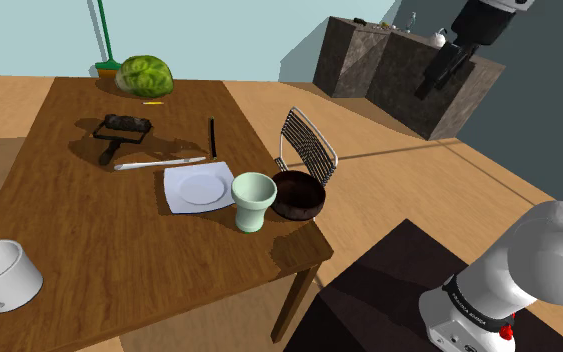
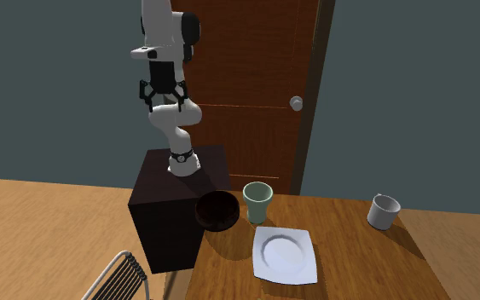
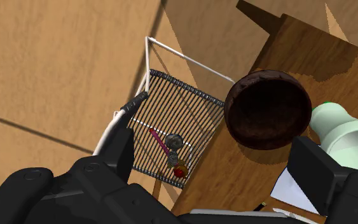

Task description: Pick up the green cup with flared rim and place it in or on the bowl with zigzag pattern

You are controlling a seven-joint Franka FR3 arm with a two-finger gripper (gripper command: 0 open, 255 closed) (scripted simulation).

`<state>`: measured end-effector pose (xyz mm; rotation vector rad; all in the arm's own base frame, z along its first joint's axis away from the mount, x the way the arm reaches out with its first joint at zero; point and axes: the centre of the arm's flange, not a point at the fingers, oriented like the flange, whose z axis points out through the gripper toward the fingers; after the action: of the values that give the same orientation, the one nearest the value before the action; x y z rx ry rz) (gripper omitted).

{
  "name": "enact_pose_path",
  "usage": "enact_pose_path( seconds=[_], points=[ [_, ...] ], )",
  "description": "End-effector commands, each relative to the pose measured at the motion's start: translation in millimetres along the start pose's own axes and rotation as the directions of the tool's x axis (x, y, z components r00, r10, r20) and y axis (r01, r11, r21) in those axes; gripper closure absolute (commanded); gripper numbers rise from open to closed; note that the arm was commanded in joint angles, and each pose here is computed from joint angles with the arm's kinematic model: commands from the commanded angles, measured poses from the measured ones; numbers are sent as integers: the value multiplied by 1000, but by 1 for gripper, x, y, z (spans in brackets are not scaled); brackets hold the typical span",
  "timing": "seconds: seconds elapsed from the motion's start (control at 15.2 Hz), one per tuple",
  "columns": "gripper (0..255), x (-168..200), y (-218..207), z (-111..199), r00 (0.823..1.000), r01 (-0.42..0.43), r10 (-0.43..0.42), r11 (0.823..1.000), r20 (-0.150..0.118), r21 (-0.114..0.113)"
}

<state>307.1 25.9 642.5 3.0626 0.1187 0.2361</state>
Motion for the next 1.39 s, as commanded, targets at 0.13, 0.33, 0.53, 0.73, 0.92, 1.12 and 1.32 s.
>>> enact_pose_path(
  seconds=[0.13,0.33,0.53,0.73,0.92,1.12,1.32],
  points=[
    [0,9,-13,20,1000,1,-1,1000,0,15],
    [0,22,-33,49,1000,1,-1,999,1,38],
    [0,35,-53,78,1000,2,-2,998,1,61],
    [0,49,-74,106,1000,3,-3,996,2,84],
    [0,62,-96,134,1000,3,-4,994,3,107],
    [0,75,-119,161,1000,4,-5,992,3,129],
    [0,88,-142,188,1000,5,-5,988,3,152]
  ],
)
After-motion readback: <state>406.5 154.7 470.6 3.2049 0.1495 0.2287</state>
